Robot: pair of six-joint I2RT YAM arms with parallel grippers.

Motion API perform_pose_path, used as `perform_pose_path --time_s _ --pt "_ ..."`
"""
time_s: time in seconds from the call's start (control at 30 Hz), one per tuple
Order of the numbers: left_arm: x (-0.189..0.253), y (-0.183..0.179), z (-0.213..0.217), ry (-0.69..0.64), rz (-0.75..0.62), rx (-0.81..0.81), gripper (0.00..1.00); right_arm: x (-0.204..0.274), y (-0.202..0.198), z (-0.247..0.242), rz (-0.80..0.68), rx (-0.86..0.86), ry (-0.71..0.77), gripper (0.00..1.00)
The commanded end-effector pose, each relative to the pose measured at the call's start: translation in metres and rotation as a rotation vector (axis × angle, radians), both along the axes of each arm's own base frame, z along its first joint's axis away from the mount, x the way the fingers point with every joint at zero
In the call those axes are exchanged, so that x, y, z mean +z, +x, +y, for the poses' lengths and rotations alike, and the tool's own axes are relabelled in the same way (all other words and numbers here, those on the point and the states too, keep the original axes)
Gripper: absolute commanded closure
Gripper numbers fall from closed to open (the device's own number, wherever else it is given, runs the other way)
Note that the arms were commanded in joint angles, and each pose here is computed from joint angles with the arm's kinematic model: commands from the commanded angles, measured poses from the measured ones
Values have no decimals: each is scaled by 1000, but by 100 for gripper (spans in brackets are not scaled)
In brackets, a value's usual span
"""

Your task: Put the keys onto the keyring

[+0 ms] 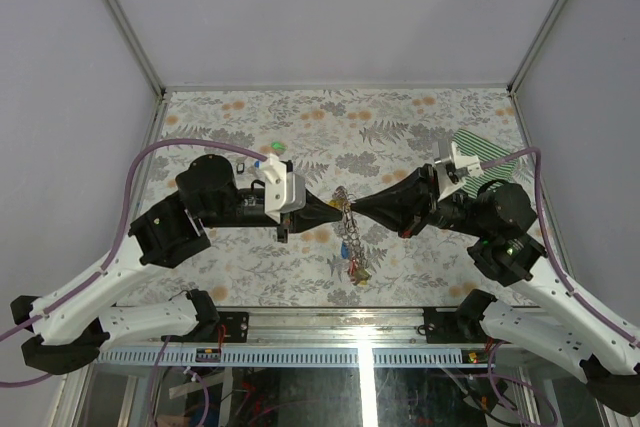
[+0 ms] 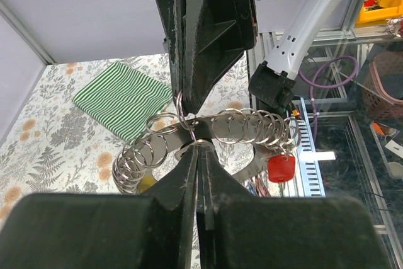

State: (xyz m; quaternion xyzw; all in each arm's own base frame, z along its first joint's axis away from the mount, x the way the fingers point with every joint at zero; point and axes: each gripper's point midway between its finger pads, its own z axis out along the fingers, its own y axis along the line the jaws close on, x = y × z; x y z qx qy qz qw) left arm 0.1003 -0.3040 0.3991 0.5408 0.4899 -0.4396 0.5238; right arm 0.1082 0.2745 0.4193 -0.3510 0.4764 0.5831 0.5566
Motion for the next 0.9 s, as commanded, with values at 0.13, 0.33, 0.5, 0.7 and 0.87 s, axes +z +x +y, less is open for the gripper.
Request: perform_pose_path --time_s 0.13,0.33,0.5,0.7,0.87 --pt "-3 6 -3 -3 12 32 100 58 4 -24 -46 -108 212 100" --pt "-4 15 -6 -3 26 73 100 57 12 -25 12 -137 244 100" --pt "-2 18 -9 -27 24 82 100 57 20 -28 50 -178 265 100" --pt "-2 20 -12 -25 24 83 100 51 32 -28 100 -228 252 100" --pt "-4 22 -13 -18 24 92 100 44 41 -31 140 -280 240 100"
